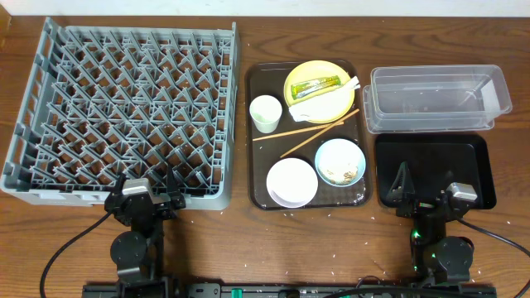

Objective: Sort waste into correct bins and load items into the dishwasher

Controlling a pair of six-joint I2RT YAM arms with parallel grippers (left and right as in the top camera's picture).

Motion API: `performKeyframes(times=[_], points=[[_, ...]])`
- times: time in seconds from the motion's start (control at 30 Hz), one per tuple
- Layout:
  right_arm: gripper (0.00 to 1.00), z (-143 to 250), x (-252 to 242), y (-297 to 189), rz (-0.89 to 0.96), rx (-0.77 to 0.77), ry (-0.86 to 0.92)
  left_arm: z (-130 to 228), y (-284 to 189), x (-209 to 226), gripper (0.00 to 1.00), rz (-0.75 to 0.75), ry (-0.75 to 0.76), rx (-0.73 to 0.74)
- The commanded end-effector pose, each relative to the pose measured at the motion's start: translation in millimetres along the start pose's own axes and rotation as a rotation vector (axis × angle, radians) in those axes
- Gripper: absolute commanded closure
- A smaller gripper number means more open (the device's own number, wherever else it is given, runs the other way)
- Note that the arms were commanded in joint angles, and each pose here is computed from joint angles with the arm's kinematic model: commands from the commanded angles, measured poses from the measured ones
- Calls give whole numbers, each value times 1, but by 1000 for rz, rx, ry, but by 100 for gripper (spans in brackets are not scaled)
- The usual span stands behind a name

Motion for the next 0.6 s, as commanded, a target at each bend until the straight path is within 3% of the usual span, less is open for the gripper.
performKeyframes(times=[0.0,0.57], points=[[1,0,5,0,-40,-4,8,13,1,0,5,-7,-1,42],[1,-21,33,-6,-231,33,7,13,1,0,5,-7,-1,42]])
Point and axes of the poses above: each gripper's point midway between its finger pads, its own y axis out along the fingers, its own x axis along the line the jaws close on, z = x × y, the point moved 7 cm from there along -y, back along the fingers, and after that the axes turned 6 degrees about y, right-handed, at the moved point
